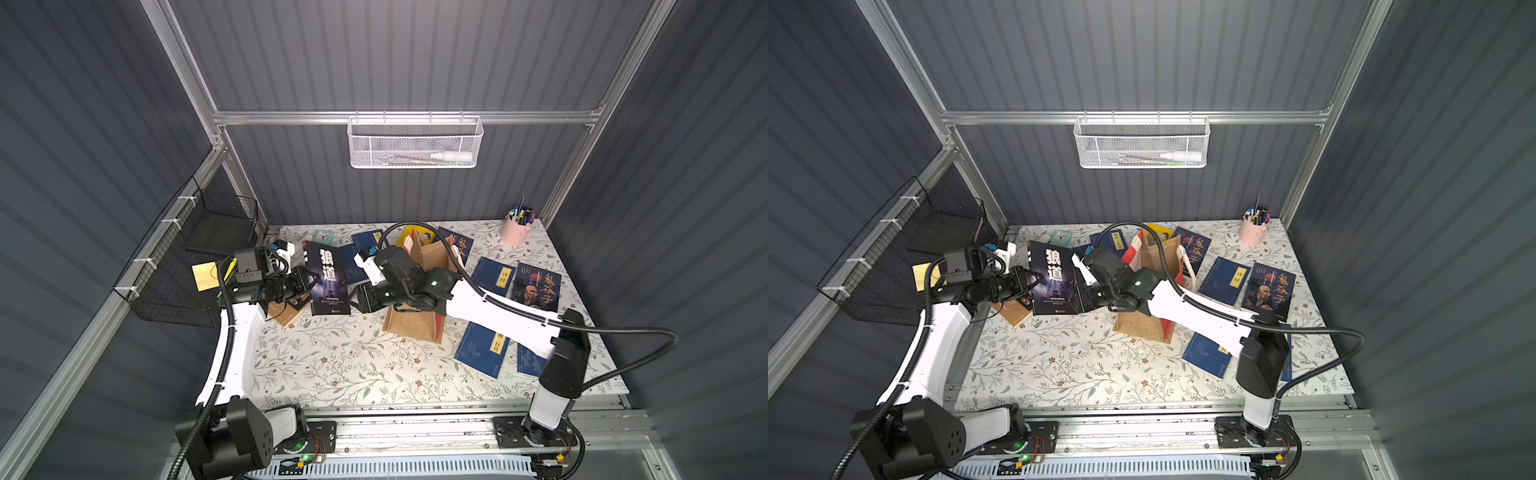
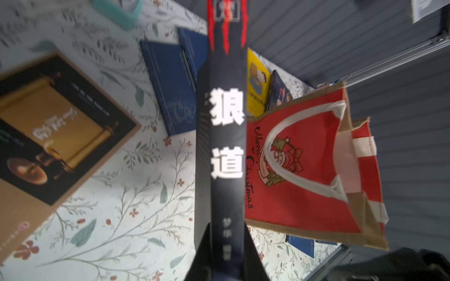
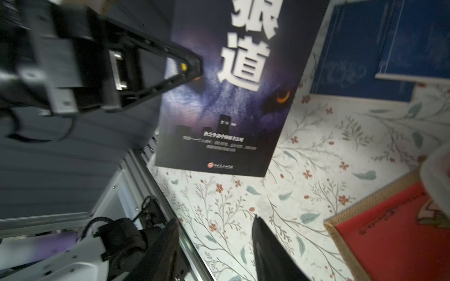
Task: Put the books into the canvas bag
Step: Pick up the book from the center of the board.
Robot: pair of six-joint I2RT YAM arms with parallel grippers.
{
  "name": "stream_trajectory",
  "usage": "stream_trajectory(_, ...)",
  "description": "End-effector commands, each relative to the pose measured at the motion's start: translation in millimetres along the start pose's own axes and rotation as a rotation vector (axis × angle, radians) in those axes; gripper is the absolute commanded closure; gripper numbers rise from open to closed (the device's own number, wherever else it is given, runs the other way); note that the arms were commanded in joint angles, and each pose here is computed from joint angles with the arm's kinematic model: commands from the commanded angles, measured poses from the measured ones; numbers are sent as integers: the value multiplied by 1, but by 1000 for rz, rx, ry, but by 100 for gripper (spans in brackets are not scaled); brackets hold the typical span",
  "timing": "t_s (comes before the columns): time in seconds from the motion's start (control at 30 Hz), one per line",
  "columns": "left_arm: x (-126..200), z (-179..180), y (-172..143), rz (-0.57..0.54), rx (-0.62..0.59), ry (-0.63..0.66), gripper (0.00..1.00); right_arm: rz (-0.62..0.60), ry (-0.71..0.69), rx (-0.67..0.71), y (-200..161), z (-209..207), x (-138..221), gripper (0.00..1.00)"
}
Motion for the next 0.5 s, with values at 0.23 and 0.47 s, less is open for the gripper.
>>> stream_trajectory(0.23, 35, -73, 73, -276, -237, -336, 100, -270, 72, 87, 54, -11, 116, 27)
stream_trajectory(0.47, 37, -133, 89, -306, -354, -598, 100, -239, 246, -27, 66, -43, 148, 7)
Point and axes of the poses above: each gripper's point midway between its finger pads, its own x axis back along the fingers, its own z axis along the line the jaws close on, y = z × x, the point moved 5 cm from there along x, back along the fingers, and after that the axes turned 8 degrees about -x, right-handed, at the moved point
